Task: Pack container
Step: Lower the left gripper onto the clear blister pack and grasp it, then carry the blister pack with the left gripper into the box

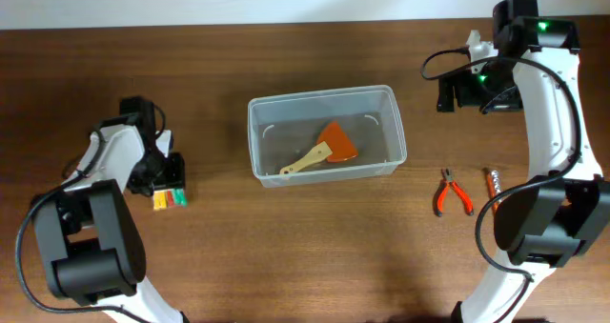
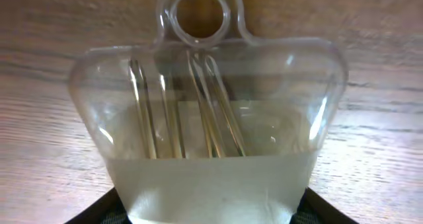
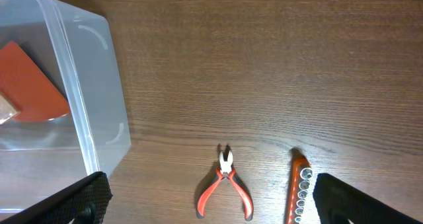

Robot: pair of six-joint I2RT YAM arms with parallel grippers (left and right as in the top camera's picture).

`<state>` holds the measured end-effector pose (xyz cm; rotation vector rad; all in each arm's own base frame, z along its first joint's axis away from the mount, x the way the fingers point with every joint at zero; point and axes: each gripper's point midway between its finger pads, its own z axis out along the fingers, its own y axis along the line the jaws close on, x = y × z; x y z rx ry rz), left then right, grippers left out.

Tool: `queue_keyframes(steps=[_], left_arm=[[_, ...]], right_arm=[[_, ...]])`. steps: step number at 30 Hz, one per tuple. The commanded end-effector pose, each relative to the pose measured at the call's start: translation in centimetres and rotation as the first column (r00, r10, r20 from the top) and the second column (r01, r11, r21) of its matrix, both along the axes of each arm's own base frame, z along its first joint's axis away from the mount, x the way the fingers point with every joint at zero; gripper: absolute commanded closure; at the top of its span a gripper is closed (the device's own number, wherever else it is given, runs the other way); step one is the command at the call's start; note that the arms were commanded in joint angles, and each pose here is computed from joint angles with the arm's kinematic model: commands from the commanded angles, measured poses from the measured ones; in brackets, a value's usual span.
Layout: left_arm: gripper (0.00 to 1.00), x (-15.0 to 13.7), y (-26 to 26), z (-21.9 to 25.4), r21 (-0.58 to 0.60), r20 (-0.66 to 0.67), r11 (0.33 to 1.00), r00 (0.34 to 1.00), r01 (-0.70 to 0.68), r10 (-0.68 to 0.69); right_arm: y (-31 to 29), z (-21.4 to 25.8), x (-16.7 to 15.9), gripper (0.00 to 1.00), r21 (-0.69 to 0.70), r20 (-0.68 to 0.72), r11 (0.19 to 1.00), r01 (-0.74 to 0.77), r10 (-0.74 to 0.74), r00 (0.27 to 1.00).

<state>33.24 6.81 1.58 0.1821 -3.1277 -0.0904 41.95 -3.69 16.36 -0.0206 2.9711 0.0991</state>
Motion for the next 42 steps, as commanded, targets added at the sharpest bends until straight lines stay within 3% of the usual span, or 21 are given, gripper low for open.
queue_keyframes(steps=[1, 13, 23, 34, 40, 42], left_arm=[[0.65, 2.6, 0.3, 3.9, 0.010, 0.127, 1.000, 0.992, -0.004, 0.002], [0.65, 6.3, -2.3, 15.6, -0.055, 0.400, 0.997, 0.916, 0.058, -0.031], [0.66, 7.8, -12.5, 24.8, -0.026, 0.595, 0.949, 0.767, 0.315, -0.239], [0.66, 6.5, -24.1, 26.6, -0.061, 0.671, 0.862, 0.659, 0.504, -0.338], [0.66, 6.5, -28.1, 25.6, -0.088, 0.678, 0.833, 0.646, 0.547, -0.352], [0.67, 6.8, -28.8, 24.6, -0.109, 0.664, 0.843, 0.670, 0.526, -0.332]], right_arm=[[0.1, 0.2, -0.2, 0.01, 0.010, 0.001, 1.000, 0.007, -0.007, 1.000], [0.1, 0.2, 0.0, 0.01, 0.010, 0.007, 1.000, 0.007, -0.007, 1.000], [0.1, 0.2, -0.1, 0.01, 0.010, 0.006, 1.000, 0.007, -0.007, 1.000], [0.1, 0.2, -0.1, 0.01, 0.011, 0.003, 1.000, 0.007, -0.007, 1.000], [0.1, 0.2, -0.2, 0.01, 0.012, -0.001, 1.000, 0.007, -0.007, 1.000], [0.1, 0.2, -0.3, 0.01, 0.012, -0.003, 1.000, 0.007, -0.007, 1.000]])
